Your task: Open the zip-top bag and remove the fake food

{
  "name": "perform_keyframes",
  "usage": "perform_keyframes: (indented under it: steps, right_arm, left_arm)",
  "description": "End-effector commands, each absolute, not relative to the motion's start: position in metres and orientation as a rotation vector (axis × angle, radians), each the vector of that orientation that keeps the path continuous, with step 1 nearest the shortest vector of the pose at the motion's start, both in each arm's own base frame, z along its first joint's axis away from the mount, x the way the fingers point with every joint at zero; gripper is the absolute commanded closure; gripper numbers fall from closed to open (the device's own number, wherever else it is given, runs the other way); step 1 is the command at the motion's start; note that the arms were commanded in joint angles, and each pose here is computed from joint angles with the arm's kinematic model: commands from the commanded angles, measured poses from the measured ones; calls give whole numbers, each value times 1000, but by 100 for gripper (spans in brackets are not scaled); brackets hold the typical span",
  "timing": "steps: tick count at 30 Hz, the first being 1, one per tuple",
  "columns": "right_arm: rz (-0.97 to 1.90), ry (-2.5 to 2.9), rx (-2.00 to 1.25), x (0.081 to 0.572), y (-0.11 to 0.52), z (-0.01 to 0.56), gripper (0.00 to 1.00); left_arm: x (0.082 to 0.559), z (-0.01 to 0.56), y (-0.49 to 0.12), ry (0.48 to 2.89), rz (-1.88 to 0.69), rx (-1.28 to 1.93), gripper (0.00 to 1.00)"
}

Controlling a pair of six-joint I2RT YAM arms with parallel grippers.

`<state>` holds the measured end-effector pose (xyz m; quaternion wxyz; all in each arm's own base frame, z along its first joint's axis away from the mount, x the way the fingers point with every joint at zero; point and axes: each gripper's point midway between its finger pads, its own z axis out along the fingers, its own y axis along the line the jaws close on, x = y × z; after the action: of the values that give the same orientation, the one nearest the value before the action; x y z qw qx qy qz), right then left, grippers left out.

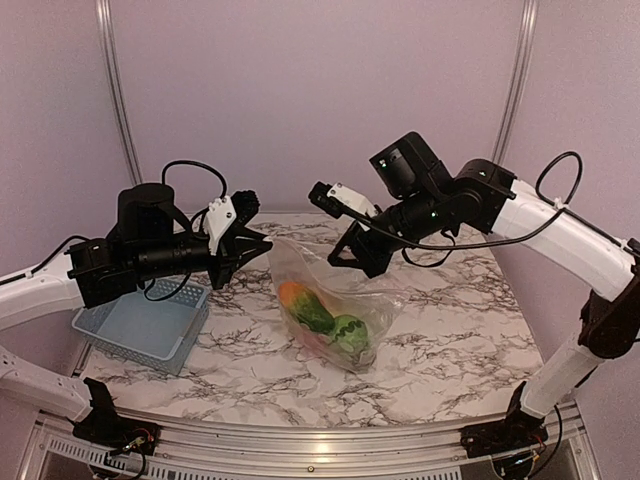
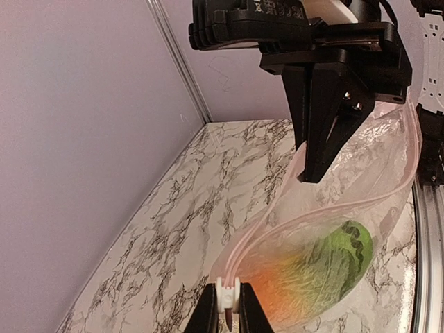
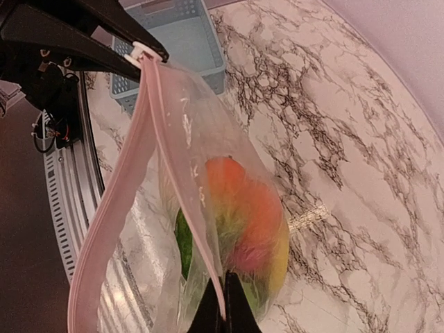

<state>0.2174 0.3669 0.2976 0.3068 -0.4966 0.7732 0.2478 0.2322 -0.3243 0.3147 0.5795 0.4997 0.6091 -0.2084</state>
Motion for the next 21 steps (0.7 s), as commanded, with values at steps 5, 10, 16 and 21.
perform_keyframes:
  steps: [5, 10, 16, 21]
  right_arm:
    - [677, 2001, -1126, 247, 357, 330, 100]
    - [688, 1952, -862, 294, 317, 360, 100]
    - [697, 1900, -607, 339, 264, 382, 100]
    - [609, 1858, -450, 363, 228, 403, 100]
  left_arm:
    - [252, 326, -318, 1468, -435, 1021, 72]
    - [267, 335, -303, 1505, -415, 865, 26]
    - [289, 342, -282, 1579, -478, 653, 1]
    - [313, 333, -270, 1679, -539, 504, 1]
